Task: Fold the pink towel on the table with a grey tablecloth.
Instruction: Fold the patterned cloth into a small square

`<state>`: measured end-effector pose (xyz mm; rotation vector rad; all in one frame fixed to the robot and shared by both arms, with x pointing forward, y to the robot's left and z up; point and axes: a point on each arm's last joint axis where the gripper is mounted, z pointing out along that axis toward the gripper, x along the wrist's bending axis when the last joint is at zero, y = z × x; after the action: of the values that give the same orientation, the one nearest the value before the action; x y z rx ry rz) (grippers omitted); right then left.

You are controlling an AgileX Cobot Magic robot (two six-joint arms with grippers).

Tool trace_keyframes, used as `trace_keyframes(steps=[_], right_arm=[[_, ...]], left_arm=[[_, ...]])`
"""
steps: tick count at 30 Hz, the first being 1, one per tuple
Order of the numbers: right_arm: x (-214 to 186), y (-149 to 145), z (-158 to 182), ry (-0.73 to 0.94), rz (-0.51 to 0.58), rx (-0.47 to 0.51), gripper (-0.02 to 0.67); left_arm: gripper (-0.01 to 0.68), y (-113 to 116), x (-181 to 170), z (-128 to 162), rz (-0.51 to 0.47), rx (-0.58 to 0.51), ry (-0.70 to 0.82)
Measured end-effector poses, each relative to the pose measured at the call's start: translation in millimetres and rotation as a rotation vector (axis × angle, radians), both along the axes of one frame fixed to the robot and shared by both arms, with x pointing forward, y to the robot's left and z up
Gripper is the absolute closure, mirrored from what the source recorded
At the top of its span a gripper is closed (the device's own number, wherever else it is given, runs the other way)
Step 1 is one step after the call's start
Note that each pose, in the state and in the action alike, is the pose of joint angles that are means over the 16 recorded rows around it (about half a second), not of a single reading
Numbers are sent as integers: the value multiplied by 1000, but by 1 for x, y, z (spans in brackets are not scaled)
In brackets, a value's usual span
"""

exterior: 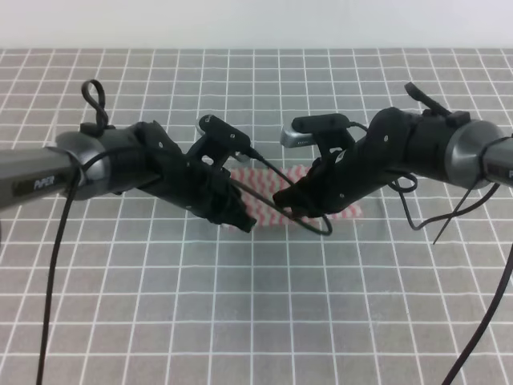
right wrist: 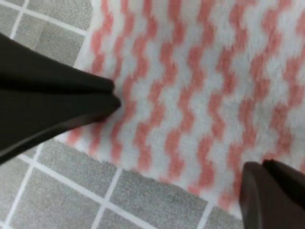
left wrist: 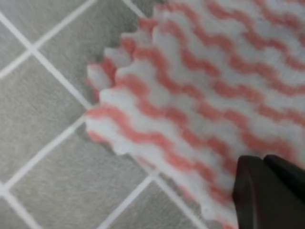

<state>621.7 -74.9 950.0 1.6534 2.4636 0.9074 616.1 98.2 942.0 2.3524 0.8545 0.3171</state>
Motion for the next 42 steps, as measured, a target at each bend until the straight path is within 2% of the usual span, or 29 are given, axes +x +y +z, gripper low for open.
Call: trace_keyframes(steps=[8, 17, 30, 42], right_arm=[[1, 1, 5, -16, -1, 7, 666], [2, 2, 20, -38, 8, 22, 666], [4, 4, 4, 8, 19, 2, 666], [7, 2, 24, -23, 43, -30, 666]], left_arm=[[675, 0, 2, -4, -9, 12, -15], [675, 2, 4, 5, -18, 33, -80], [675, -6, -7, 19, -35, -55, -20], [675, -13, -7, -2, -62, -47, 23]])
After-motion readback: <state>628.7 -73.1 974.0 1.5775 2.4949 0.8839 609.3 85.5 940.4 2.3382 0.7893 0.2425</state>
